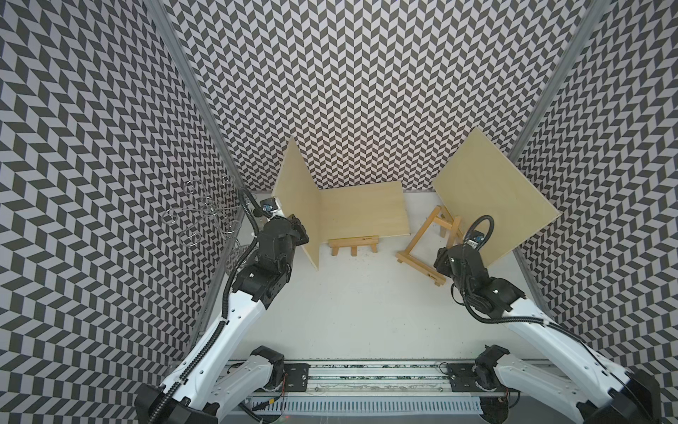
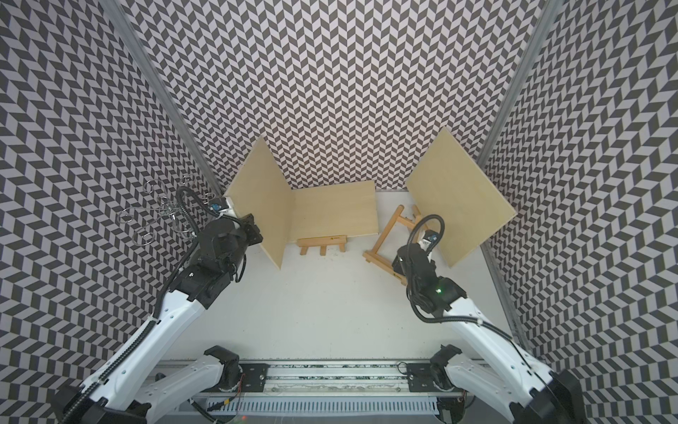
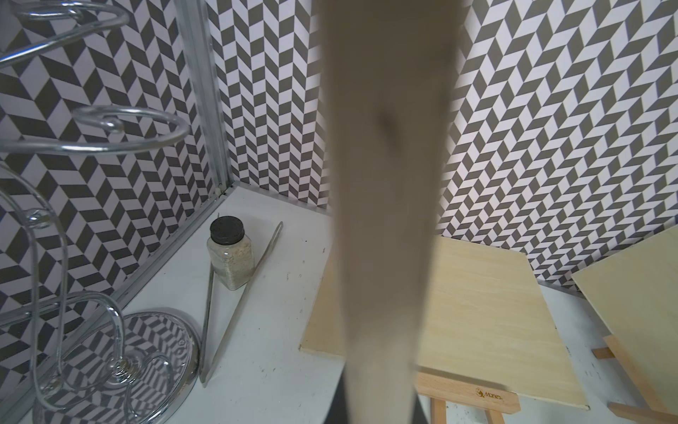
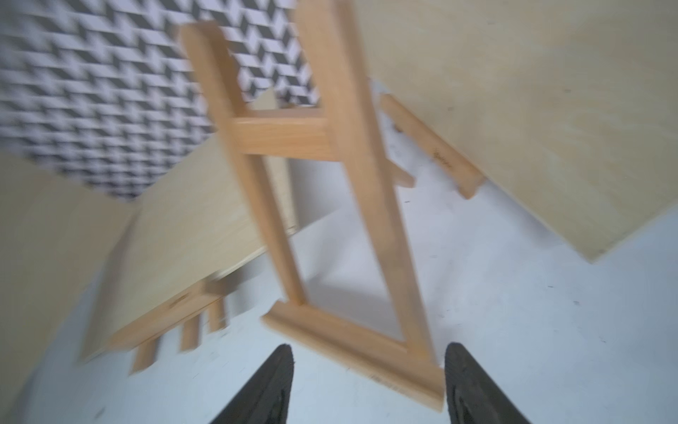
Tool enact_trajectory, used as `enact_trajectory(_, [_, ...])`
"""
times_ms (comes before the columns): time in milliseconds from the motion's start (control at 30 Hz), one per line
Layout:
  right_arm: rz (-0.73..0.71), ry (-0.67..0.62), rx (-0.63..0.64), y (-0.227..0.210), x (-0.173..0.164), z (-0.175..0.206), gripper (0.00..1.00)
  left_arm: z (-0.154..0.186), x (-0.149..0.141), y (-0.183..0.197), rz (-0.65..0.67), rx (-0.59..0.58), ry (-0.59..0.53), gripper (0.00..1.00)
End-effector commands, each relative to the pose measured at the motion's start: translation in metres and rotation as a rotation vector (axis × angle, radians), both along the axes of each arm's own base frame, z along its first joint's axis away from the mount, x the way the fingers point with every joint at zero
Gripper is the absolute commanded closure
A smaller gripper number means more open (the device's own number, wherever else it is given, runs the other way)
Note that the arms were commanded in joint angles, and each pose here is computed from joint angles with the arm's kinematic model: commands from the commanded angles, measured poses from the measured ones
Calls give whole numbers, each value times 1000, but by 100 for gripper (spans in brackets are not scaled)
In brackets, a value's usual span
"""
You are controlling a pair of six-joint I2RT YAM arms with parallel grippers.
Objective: Assemble the easel
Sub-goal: Place the easel at the center of the board.
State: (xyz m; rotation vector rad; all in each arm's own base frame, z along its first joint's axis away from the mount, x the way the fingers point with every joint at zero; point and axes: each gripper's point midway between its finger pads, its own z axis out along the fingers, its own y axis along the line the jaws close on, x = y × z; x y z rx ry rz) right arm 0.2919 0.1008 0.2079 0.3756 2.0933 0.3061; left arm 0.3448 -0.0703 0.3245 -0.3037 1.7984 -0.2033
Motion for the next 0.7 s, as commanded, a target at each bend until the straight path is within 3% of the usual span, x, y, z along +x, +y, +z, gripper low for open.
enact_trajectory(0, [517,-112,48,88,-20,39,32,36,-3,-42,-161,-132,-64,100])
enact_trajectory(67, [703,-176,28,135,-34,64,32,38,-1,-52,-174,-148,-52,100])
enact_trajectory(167, [873,-260,-34,196,-53,85,32,43,3,-66,-181,-181,-13,100])
enact_trajectory(300, [977,-344,-61,255,-66,94,32,52,0,-86,-188,-215,24,100])
enact_trajectory(433, [910,-397,-162,285,-56,99,32,52,-4,-98,-176,-257,62,100])
enact_trajectory(667, [644,-397,-358,280,-12,92,33,41,-14,-102,-151,-327,102,100])
